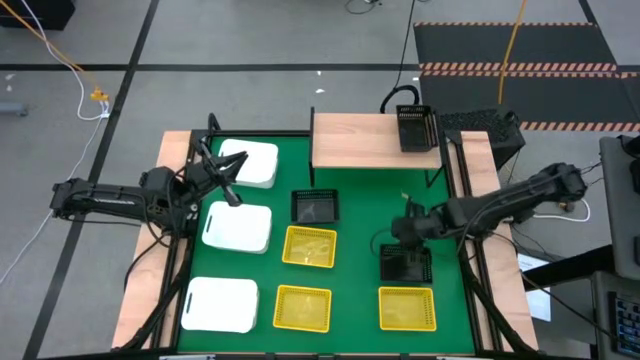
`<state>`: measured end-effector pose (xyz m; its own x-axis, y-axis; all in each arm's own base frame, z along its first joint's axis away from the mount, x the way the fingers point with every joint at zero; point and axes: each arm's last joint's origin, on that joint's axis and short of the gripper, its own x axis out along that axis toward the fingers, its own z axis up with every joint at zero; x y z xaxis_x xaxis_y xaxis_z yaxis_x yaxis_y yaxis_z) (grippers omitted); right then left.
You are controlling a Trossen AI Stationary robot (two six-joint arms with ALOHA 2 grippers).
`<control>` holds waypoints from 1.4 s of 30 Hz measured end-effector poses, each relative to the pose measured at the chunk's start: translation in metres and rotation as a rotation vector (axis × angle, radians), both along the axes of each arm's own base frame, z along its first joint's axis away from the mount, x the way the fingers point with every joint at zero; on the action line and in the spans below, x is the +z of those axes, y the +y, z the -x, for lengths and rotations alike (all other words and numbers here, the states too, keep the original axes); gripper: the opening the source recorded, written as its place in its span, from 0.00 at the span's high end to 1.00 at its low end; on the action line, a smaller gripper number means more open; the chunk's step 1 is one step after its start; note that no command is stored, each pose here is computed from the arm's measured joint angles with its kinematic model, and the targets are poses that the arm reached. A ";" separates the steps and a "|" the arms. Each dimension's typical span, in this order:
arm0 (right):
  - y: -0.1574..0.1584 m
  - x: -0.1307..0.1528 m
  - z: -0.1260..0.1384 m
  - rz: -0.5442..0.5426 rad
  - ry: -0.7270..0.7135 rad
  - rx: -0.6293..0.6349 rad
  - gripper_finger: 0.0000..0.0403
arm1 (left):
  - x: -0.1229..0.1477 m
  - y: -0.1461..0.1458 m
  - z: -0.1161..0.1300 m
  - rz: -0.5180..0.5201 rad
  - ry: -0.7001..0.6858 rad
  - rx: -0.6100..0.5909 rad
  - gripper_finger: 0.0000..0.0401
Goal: Stack baskets on shelf by color
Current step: Stack the bottom black bin into the other black bin on the shelf
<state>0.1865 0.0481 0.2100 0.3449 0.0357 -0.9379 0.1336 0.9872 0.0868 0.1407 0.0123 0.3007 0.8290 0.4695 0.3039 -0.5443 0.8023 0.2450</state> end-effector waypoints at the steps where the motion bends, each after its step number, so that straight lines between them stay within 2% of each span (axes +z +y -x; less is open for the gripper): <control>1: 0.001 -0.001 0.000 -0.003 0.013 0.003 0.78 | 0.000 0.000 0.000 0.001 0.000 0.000 0.91; 5: 0.004 -0.003 -0.002 -0.009 0.014 -0.010 0.76 | 0.000 0.000 0.000 0.008 -0.005 -0.003 0.91; 10: 0.004 -0.005 -0.004 0.004 -0.010 -0.028 0.68 | 0.000 0.000 0.000 -0.004 0.001 0.002 0.91; 15: 0.004 -0.026 -0.001 -0.026 -0.034 -0.018 0.59 | 0.000 0.000 0.000 -0.013 0.007 0.005 0.91; 18: 0.003 -0.033 0.002 -0.035 -0.029 -0.042 0.59 | 0.000 0.000 0.000 -0.017 0.009 0.006 0.91; 23: 0.003 -0.033 0.003 -0.065 -0.015 -0.044 0.66 | 0.000 0.000 0.000 -0.028 0.015 0.010 0.91; 28: 0.002 -0.035 0.008 -0.047 0.036 -0.034 0.80 | 0.000 0.000 0.000 -0.028 0.010 0.010 0.91; 34: 0.002 -0.034 0.006 -0.049 0.017 -0.031 0.97 | 0.001 0.000 0.000 -0.027 0.009 0.010 0.91; 37: 0.001 -0.033 0.004 -0.058 -0.007 -0.042 0.97 | 0.001 0.000 0.000 -0.026 0.008 0.010 0.91; 42: 0.001 -0.025 -0.010 -0.179 -0.138 -0.027 0.98 | 0.001 0.000 0.000 -0.023 0.006 0.009 0.91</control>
